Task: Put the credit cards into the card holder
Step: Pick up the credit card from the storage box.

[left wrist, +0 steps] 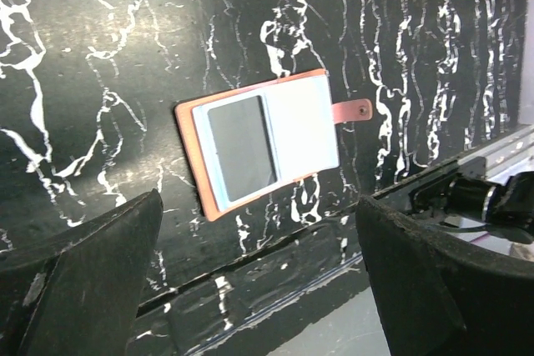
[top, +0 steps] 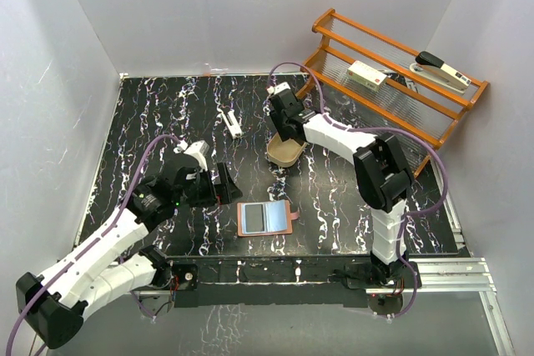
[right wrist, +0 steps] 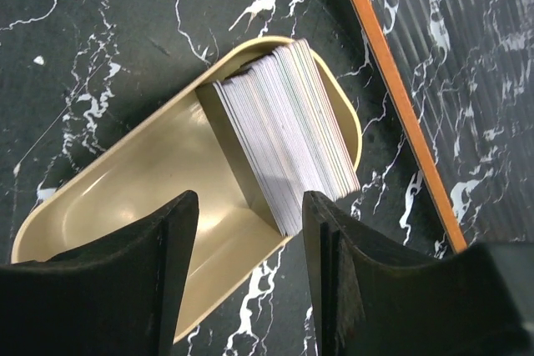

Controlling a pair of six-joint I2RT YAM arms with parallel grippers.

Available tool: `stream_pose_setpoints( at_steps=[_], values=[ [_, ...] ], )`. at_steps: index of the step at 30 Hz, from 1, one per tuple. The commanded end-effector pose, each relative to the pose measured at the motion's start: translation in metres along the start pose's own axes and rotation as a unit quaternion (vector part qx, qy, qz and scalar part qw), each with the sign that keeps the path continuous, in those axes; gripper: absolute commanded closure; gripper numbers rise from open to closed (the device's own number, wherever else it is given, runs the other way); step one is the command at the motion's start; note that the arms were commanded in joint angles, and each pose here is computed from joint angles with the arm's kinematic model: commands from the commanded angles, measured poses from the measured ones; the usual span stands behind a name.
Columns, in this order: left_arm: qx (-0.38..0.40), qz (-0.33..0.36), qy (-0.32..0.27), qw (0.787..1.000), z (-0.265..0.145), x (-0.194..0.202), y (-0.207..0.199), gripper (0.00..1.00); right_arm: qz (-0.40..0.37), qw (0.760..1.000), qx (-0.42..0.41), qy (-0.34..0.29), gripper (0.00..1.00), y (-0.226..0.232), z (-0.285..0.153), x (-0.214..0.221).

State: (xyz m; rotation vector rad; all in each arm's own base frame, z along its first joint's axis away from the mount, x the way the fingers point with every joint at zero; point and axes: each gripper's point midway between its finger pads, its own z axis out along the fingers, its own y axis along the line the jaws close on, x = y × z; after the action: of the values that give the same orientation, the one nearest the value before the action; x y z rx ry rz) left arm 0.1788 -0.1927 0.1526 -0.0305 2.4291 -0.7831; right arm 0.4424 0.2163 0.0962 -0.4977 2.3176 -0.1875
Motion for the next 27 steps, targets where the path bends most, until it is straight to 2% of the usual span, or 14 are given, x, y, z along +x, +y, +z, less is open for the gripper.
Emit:
stream_pose_setpoints(
  at_steps=[1, 14, 27],
  values=[
    [-0.034, 0.04, -0.005, 0.999, -0.012, 0.001, 0.016, 0.01, -0.022, 0.999, 0.035, -0.028, 0.49, -0.013, 0.002, -0.029],
    [-0.015, 0.038, -0.016, 0.999, -0.013, 0.001, 0.012, 0.01, -0.053, 0.995, 0.085, -0.004, 0.45, -0.025, 0.019, -0.02],
    [-0.014, 0.039, -0.017, 0.999, -0.013, 0.001, 0.012, 0.01, -0.058, 0.992, 0.111, -0.004, 0.57, -0.034, 0.021, -0.022]
  ],
)
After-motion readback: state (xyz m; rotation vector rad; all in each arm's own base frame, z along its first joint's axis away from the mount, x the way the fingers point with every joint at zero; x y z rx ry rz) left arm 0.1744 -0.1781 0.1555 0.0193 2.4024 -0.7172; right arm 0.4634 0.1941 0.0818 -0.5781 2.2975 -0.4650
